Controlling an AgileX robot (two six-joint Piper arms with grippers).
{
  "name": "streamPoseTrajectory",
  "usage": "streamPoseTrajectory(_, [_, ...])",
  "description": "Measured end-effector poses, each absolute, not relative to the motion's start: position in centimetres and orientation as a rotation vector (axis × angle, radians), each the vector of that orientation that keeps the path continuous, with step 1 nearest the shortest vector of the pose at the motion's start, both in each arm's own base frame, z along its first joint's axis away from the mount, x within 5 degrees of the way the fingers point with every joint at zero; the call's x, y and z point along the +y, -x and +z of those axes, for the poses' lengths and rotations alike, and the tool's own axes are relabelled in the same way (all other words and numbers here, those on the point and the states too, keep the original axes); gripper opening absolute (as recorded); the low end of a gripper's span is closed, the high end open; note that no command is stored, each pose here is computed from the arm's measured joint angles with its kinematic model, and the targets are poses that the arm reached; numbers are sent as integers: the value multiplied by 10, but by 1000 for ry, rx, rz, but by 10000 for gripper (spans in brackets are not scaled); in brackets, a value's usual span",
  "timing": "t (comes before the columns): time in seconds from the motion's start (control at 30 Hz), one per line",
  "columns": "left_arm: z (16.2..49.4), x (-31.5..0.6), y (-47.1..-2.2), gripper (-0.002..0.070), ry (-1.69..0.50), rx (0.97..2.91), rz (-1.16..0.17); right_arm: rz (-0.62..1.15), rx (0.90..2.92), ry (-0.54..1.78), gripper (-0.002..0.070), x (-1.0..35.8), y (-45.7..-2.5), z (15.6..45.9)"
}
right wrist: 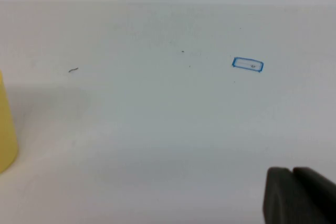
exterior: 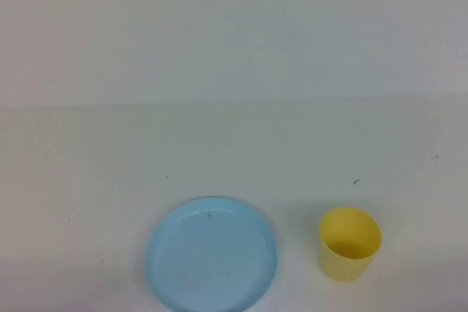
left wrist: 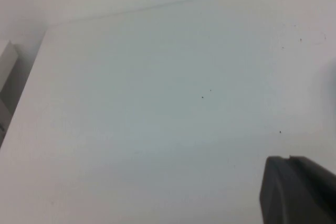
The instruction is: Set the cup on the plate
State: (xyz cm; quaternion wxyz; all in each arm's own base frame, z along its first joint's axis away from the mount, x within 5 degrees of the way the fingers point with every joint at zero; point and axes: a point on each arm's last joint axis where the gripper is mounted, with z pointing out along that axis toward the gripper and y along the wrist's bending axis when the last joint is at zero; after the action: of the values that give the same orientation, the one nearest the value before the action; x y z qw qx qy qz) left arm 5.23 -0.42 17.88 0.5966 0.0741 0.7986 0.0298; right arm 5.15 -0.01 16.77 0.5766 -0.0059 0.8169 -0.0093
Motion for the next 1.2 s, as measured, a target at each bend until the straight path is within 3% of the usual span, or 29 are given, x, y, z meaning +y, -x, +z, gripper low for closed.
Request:
streamPoseTrajectory(0.4, [179, -4, -52, 0, -175, 1854, 74, -22, 1912, 14, 37, 0, -51, 168])
streamPoseTrajectory(0.57, [179, -1, -52, 0, -263, 1845, 185, -23, 1910, 16, 37, 0, -52, 168])
streamPoseTrajectory(0.67, [182, -1, -53, 0, -247, 1807, 178, -25, 1884, 17, 37, 0, -52, 170])
streamPoseTrajectory(1.03, [223, 2, -55, 0, -147, 1368, 219, -42, 1422, 4, 37, -1, -56, 212])
streamPoseTrajectory(1.2, [229, 2, -53, 0, -136, 1304, 228, -45, 1342, 2, 37, -2, -54, 219])
